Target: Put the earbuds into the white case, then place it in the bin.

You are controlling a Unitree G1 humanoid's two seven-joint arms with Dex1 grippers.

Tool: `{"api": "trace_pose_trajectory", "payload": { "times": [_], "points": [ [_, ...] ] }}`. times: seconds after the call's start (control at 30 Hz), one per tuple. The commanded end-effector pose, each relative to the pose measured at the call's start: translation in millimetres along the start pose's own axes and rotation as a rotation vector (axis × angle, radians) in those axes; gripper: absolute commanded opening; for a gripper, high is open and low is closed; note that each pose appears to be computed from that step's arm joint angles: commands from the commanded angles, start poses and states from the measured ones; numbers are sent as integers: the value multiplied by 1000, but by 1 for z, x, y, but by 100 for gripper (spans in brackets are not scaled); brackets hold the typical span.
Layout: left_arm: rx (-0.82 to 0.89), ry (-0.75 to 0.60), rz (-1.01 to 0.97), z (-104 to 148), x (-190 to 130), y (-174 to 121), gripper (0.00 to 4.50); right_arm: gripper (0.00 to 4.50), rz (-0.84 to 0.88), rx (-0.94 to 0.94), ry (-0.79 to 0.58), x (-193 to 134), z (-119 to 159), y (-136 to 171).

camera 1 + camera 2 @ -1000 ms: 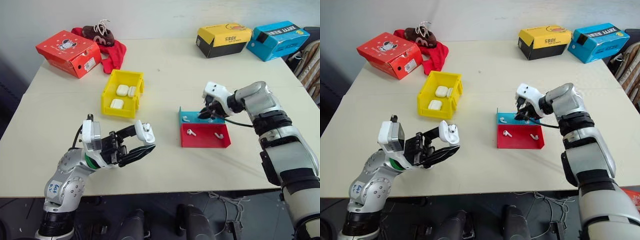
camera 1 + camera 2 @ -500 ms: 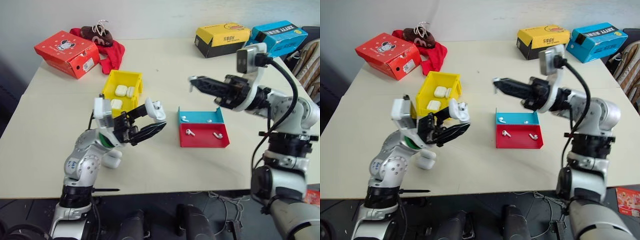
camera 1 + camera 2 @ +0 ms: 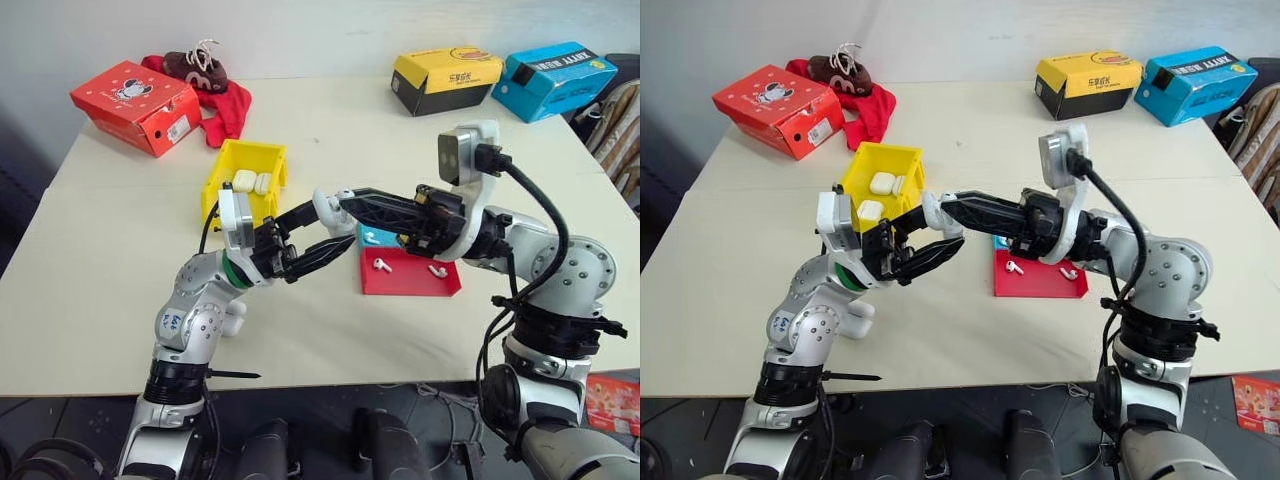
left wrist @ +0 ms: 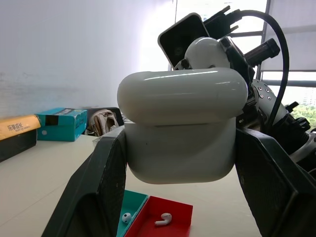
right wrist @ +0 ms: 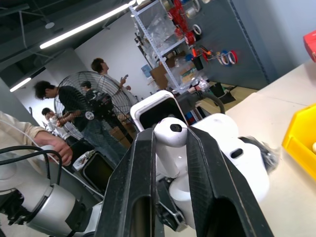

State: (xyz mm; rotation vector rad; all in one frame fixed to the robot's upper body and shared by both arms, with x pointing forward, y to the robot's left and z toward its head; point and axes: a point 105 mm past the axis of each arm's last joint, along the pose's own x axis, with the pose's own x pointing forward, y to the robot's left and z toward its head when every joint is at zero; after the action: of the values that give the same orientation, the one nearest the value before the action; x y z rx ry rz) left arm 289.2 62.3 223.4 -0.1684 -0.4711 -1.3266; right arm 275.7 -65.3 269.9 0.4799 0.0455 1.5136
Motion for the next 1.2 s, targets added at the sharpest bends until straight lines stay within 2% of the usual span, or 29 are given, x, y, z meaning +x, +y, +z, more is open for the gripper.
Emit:
{"api": "trace_pose_trajectory", "payload": {
  "times": [0.03, 0.23, 0.53, 0.57, 0.73, 0.83, 0.97, 1.07, 1.2],
  "points": [
    [31, -25, -17, 7, 3, -4, 281, 62, 21, -43, -5, 1, 3, 6],
    [38, -39, -6, 11, 5, -3, 281, 62, -12, -21, 64, -3, -18, -4],
    [45, -47, -5, 14, 7, -5, 281, 62, -112, -73, 128, -5, -31, -25],
    [46, -47, -5, 14, 6, -5, 281, 119, -107, -87, 129, -5, -31, -24],
    [49, -29, 8, 15, 2, -5, 281, 277, -21, -82, 154, -16, -25, -4],
    [47, 47, 43, 11, -6, -2, 281, 375, 4, -68, 180, -32, -20, 8],
    [107, 251, 74, 0, -16, 5, 281, 375, -79, -131, 205, -45, -12, 4],
    [159, 373, 69, -8, -19, 8, 281, 314, -134, -265, 264, -43, -11, -4],
    [226, 521, 12, -23, -17, 7, 281, 169, -128, -457, 296, -18, -7, -7]
  ]
}}
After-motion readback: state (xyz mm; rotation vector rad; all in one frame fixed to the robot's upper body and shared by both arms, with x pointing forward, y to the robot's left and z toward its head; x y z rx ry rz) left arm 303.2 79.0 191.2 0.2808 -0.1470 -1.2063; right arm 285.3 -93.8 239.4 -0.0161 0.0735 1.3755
